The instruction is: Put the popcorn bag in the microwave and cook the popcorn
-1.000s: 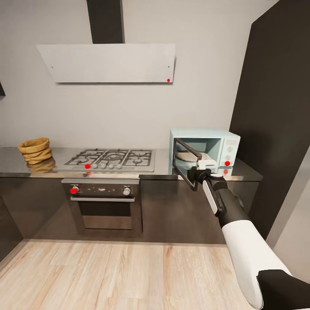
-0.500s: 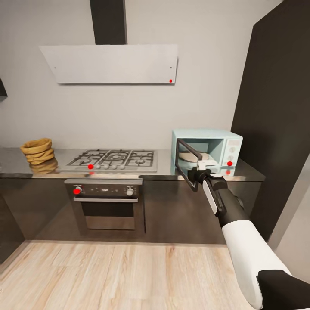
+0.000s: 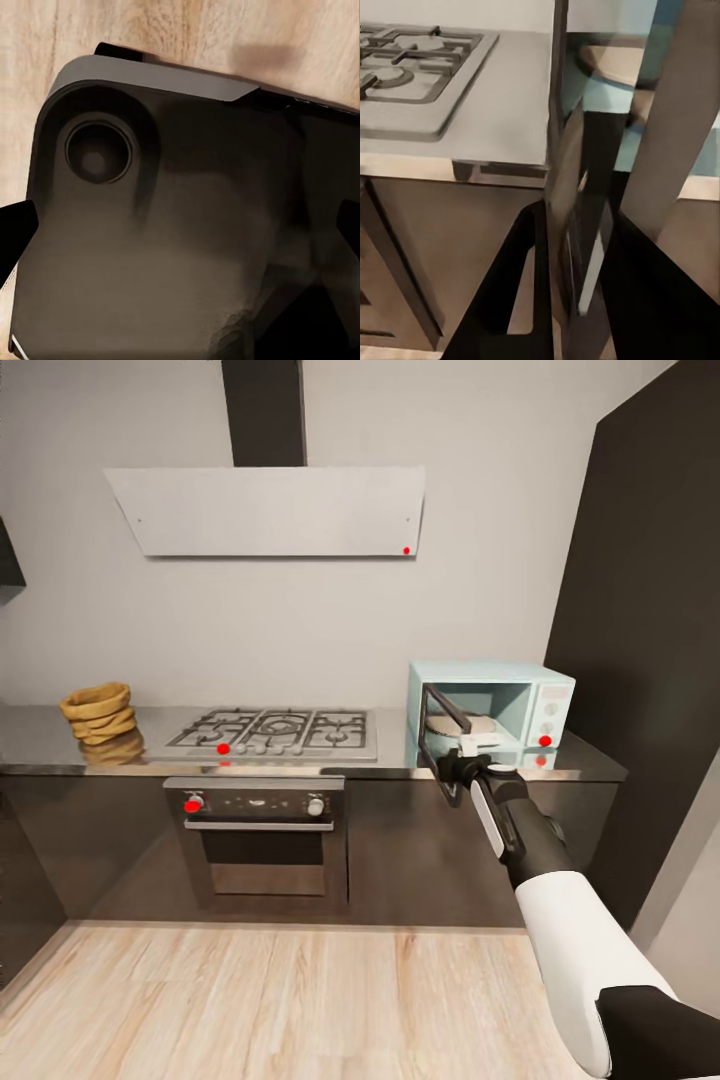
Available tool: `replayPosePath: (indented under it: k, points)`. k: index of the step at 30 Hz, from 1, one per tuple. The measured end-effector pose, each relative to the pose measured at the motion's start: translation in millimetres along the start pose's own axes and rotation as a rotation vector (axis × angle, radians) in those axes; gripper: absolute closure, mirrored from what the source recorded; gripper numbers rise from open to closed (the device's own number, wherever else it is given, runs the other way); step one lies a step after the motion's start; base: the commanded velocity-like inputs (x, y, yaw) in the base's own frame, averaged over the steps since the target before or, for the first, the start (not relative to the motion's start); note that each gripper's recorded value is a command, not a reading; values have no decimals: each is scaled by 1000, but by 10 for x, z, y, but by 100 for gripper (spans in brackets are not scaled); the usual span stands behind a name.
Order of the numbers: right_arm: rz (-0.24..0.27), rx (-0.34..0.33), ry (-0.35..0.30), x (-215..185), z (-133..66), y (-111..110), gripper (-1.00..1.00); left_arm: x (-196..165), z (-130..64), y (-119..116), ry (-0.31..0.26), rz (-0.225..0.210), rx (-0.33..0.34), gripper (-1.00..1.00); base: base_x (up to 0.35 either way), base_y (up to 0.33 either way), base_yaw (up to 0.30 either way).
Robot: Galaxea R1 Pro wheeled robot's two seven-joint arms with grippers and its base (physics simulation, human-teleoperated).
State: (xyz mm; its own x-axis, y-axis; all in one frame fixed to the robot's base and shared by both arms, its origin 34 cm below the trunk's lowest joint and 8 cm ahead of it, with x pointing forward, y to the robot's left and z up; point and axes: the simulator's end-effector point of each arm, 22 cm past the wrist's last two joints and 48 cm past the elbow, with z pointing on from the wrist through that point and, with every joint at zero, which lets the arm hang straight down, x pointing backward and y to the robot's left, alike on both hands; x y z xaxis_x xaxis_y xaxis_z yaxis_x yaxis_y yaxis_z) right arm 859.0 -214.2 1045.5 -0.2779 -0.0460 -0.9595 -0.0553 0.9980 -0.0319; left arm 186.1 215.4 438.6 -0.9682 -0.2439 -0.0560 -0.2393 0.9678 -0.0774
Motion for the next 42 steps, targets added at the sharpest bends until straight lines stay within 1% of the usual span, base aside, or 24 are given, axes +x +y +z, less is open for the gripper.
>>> replayPosePath:
  k: [7,8,10,16,18,20,25,26,27,30,34,42]
  points:
    - [-6,4,0,1,6,-13,100,-1,2,0,1,0,0,-100,0,171,0]
    - [-13,10,2,4,8,-31,100,-1,4,0,1,0,0,-100,0,171,0]
    - [-8,33,8,5,10,-99,100,-3,9,0,3,0,-1,-100,0,172,0]
    - [62,51,1,2,9,-318,100,-3,12,0,4,0,-1,-100,0,172,0]
    - [99,56,-6,-1,9,-390,100,-4,13,0,5,0,-1,-100,0,157,0]
    - [121,60,-12,-3,9,-441,100,-4,13,0,5,0,-1,-100,0,83,0]
    - [121,64,-12,-2,11,-454,100,-4,14,0,5,0,-1,-100,0,15,0]
    - [103,71,-21,3,14,-450,100,-14,39,-3,1,-1,1,-100,0,0,0]
    - [99,73,-41,7,14,-449,100,-54,109,-9,-8,-1,3,-100,0,0,0]
    - [105,72,-38,5,13,-456,100,-58,120,-7,-7,-1,3,-100,0,0,0]
    - [95,85,-36,10,11,-532,100,-58,121,-8,-7,-1,3,-100,0,0,0]
    - [90,87,-35,12,11,-541,100,-59,121,-5,-7,-1,3,-100,0,0,0]
